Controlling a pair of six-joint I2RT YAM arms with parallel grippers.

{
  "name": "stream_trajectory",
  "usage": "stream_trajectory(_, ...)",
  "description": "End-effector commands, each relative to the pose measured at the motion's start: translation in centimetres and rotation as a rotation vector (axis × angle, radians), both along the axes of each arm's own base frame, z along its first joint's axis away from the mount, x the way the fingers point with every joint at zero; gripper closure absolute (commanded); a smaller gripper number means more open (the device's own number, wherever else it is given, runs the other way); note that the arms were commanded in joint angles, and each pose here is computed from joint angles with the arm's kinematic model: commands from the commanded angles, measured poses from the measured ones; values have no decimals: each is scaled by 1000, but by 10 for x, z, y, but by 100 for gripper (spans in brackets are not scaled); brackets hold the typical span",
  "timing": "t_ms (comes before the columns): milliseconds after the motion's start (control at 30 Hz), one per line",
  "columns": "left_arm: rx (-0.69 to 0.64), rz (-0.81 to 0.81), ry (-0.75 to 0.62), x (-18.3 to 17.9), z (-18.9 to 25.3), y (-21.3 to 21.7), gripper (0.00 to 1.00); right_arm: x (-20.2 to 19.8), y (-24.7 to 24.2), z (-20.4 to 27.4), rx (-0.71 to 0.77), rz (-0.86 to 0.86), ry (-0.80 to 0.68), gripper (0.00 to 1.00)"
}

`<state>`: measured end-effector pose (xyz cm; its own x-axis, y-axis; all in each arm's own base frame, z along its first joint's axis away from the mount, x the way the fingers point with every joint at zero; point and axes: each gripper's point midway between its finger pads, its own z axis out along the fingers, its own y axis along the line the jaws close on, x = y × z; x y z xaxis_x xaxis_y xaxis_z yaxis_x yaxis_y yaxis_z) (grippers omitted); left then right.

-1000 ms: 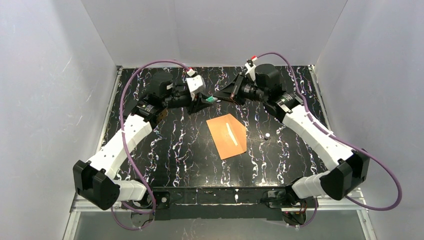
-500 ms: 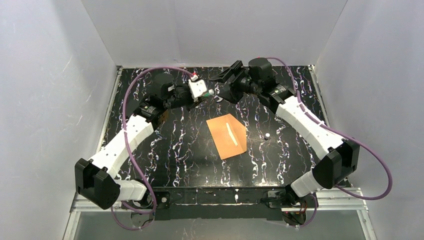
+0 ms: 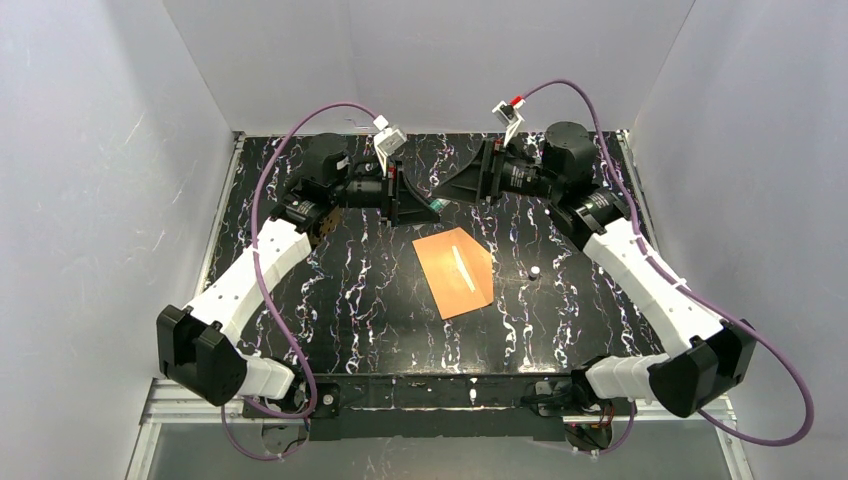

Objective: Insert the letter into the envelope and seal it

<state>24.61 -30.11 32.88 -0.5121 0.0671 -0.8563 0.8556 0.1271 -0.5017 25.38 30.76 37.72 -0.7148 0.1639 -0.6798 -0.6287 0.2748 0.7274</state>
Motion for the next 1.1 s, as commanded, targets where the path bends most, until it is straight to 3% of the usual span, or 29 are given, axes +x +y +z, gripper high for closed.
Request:
stream_trajectory(0, -75, -116, 63, -22, 38, -2, 100, -34, -2, 31, 52, 176, -189, 28)
stream_trajectory(100, -76, -123, 64, -21, 38, -2, 100, -33, -1, 28, 60, 170, -176, 35)
stream_trajectory(233, -77, -135, 37, -23, 37, -1, 100, -27, -3, 23, 47, 118, -175, 30)
stream_trajectory(533, -76, -101, -24, -18, 38, 0, 100, -20, 0, 19, 64, 93, -122, 34)
stream_trajectory(700, -60, -10, -107, -3, 34, 1, 100, -12, 4, 20, 90, 68, -41, 54)
stream_trajectory(933, -45, 56, -142, 12, 34, 5, 100, -4, 2, 21, 77, 11, -30, 73)
stream_trajectory(967, -45, 65, -127, 14, 34, 5, 95, -2, 1, 23, 80, -4, -35, 76)
stream_trajectory(1067, -47, 78, -72, 16, 32, 7, 68, 5, -2, 30, 94, -59, -41, 86)
